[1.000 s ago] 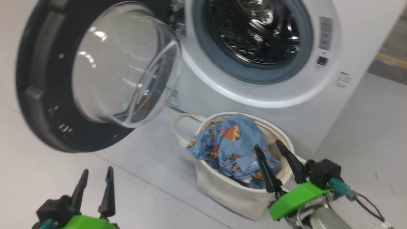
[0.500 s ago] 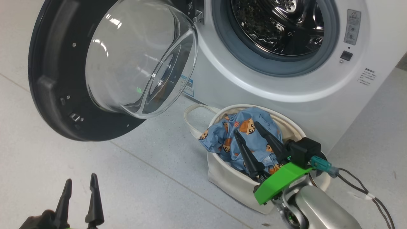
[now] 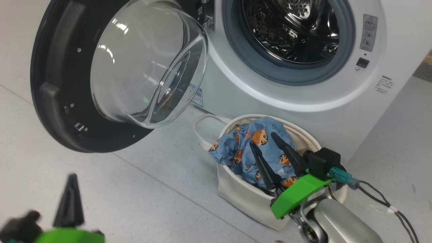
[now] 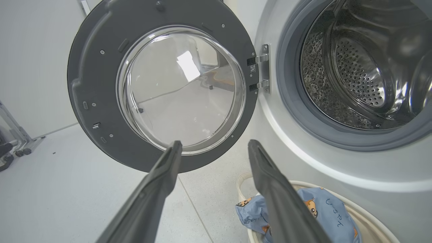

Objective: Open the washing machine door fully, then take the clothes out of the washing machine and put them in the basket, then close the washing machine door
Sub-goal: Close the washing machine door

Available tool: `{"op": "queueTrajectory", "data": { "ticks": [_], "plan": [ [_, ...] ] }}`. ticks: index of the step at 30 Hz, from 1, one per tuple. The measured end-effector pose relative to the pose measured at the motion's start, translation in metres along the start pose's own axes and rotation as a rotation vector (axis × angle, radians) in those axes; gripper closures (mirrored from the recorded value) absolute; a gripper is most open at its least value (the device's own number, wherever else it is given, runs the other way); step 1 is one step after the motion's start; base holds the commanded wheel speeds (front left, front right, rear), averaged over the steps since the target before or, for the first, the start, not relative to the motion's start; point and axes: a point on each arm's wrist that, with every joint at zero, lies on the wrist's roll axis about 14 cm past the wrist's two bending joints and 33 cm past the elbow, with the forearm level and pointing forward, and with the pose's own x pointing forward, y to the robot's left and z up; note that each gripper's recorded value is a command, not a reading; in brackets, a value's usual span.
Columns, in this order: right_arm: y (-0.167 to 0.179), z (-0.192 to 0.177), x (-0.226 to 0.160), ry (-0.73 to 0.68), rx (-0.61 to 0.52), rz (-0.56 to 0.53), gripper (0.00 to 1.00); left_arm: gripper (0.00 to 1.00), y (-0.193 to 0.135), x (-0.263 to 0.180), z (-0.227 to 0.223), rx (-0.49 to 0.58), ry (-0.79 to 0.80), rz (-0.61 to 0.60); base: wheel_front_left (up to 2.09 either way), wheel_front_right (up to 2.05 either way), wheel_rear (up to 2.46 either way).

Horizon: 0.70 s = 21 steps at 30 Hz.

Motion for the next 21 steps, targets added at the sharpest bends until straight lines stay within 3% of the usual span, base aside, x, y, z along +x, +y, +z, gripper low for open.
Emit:
{"op": "queueTrajectory", "data": {
  "ticks": [10,21],
  "plan": [
    [-0.007,-0.004,-0.017,0.009,0.014,-0.064,0.00,1.00,0.042,0.061,0.083,-0.209,-0.148,0.080,0.00,0.00,0.00],
    [-0.021,-0.004,-0.047,0.008,-0.004,-0.160,0.00,1.00,0.070,0.116,0.102,-0.545,-0.080,0.157,0.00,0.00,0.00]
  ]
}}
